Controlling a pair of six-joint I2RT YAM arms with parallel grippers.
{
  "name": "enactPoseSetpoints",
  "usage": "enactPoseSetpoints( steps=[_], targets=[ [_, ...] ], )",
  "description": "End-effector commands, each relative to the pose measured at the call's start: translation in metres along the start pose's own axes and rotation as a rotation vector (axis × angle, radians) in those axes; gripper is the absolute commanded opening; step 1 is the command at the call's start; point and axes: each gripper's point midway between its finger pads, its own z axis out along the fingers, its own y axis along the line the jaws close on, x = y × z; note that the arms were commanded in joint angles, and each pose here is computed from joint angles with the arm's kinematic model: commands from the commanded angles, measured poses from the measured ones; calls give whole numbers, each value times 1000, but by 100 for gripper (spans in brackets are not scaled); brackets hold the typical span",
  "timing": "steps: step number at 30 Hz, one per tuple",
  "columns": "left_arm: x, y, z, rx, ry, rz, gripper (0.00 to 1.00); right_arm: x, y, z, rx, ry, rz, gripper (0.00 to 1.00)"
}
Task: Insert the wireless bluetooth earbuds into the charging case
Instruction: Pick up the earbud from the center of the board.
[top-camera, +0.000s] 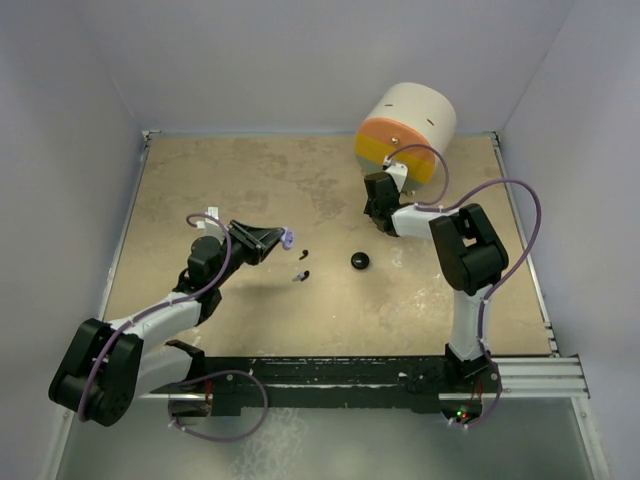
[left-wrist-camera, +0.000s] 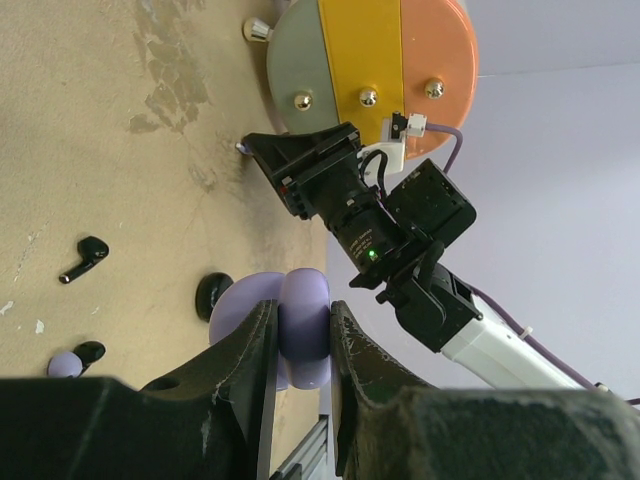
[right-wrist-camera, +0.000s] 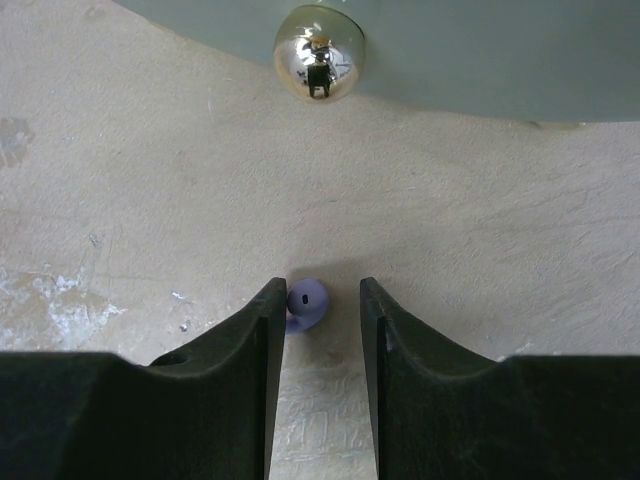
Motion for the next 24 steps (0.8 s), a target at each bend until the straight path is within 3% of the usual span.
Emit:
enactPoseSetpoints(
  steps=[1,11,14,24],
  targets=[
    [-5,-18,0,77,-22,22,0,34,-18,3,58,114,-79,38],
    [-5,-18,1,79,-21,20,0,34,-18,2,56,119,-80,23],
    [-5,-17,1,76,-20,19,0,32,-18,2,58,107,-75,15],
    [-4,-12,8,62,-12,31,0,-23,-2,-28,34,-50,-75,7]
  ],
)
